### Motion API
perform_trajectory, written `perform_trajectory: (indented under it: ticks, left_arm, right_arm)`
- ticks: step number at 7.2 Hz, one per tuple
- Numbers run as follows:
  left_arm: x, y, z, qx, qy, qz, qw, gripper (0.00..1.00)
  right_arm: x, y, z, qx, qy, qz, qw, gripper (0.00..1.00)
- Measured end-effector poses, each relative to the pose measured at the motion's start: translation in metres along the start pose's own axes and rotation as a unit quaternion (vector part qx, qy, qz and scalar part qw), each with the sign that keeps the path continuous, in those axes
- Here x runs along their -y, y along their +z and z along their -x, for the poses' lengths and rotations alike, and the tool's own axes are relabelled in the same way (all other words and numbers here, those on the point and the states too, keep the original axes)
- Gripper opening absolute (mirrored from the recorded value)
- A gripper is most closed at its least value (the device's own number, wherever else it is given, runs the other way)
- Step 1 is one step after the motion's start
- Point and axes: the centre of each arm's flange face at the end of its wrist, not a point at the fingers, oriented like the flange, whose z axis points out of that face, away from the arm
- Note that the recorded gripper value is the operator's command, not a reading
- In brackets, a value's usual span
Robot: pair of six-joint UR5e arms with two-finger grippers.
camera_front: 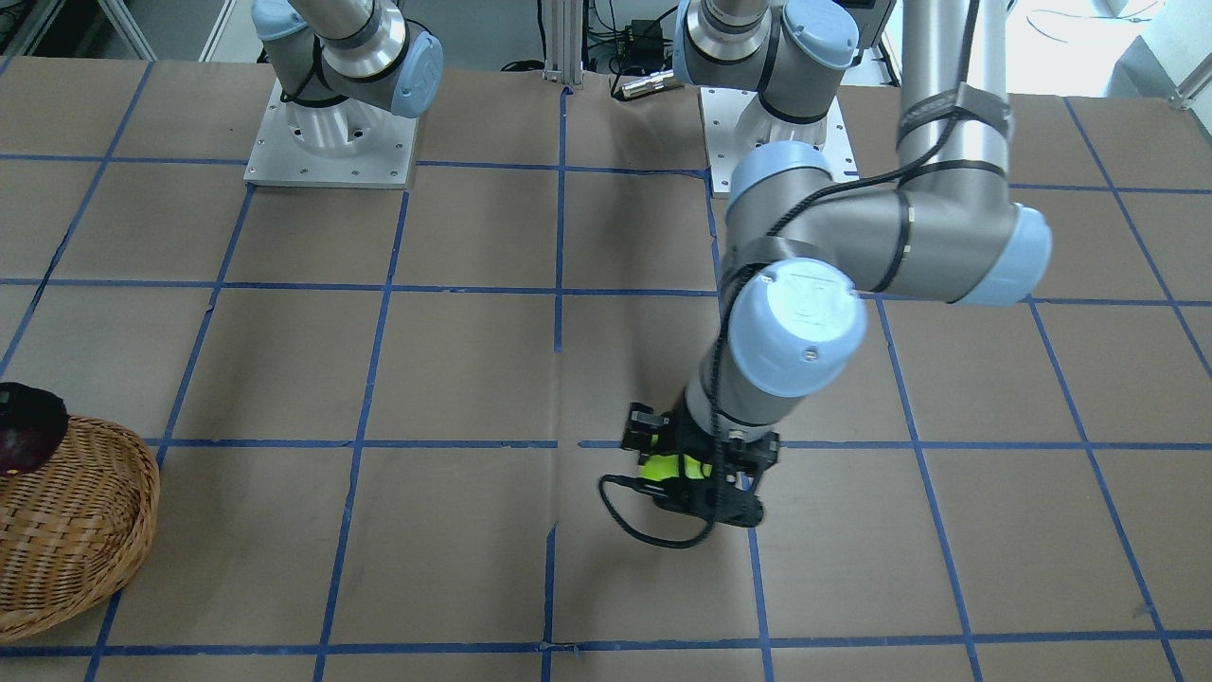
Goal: Put all apples into basket
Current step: 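Drop the dark apple in the basket with right while left carries green apple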
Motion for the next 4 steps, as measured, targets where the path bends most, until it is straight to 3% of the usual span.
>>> perform_trajectory:
  ticks: [1,2,3,4]
  left_arm:
    - [-0.006,0.018,-0.046,-0.010,-0.012,-0.009,0.9998,0.49]
    - [-0.014,0.038,-0.080,-0.014,-0.025,-0.011,0.9995,0.50]
    - [-0.022,0.057,-0.103,-0.016,-0.033,-0.017,0.9992,0.50]
    - [-0.029,0.073,-0.113,-0.016,-0.035,-0.023,0.9990,0.51]
  right_arm:
    - [0.011,0.022,-0.025,-0.018,-0.011,-0.004,0.9998,0.28]
    - [0.021,0.048,-0.046,-0.034,-0.029,-0.005,0.9990,0.85]
    - [0.026,0.065,-0.059,-0.038,-0.037,-0.003,0.9986,1.00]
    - [0.028,0.073,-0.065,-0.037,-0.039,-0.003,0.9986,1.00]
